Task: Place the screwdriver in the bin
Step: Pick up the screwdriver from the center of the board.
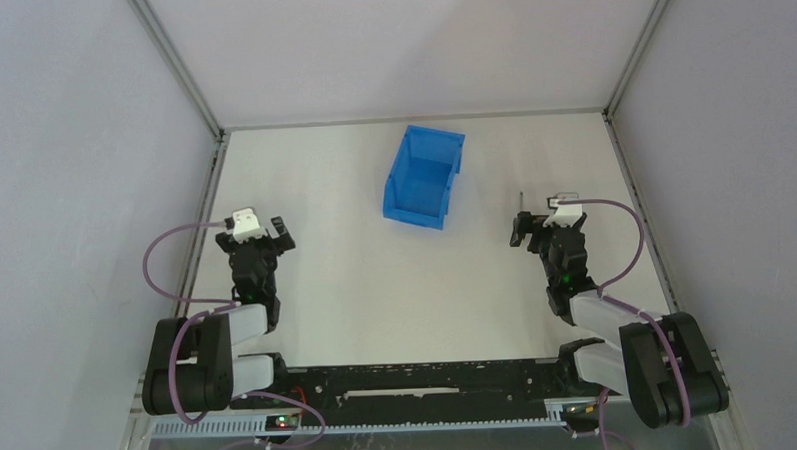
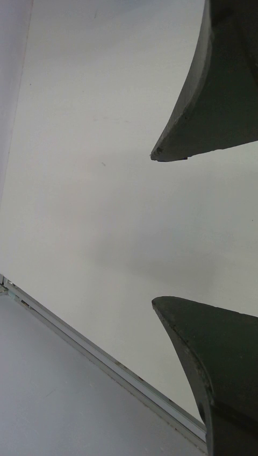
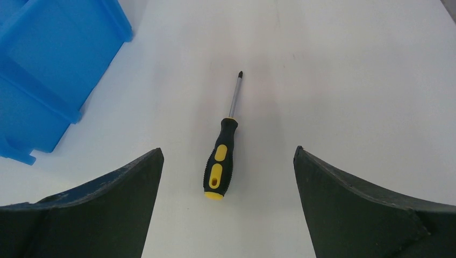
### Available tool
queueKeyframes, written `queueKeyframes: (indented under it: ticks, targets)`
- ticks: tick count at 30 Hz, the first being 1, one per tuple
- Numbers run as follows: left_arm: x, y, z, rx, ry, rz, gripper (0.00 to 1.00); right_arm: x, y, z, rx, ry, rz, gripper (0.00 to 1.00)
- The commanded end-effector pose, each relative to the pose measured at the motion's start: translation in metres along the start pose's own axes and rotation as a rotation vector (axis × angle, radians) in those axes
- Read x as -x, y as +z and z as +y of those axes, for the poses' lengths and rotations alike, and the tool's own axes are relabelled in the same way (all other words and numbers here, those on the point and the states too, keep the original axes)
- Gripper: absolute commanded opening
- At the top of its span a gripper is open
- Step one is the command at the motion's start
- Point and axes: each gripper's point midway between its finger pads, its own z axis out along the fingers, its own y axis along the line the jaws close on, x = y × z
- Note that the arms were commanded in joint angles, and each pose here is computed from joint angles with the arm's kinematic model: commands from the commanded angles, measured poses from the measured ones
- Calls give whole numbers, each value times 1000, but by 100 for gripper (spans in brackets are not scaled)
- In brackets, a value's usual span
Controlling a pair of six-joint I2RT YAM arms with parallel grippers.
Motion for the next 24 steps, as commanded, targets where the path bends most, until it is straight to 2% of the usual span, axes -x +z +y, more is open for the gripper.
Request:
queueKeyframes:
  ticks: [1,10,16,24]
  targets:
    - [22,6,3,16,4,-66,100,26,7,4,4,6,-66,100]
    - [22,6,3,16,5,-66,100,21,6,13,68,-17,-35,100]
    - [22,6,3,15,5,-65,100,25,4,7,29,-13,-28,100]
    - [22,6,2,14,5,-65,100,81,-14,16,49,-12,-73,100]
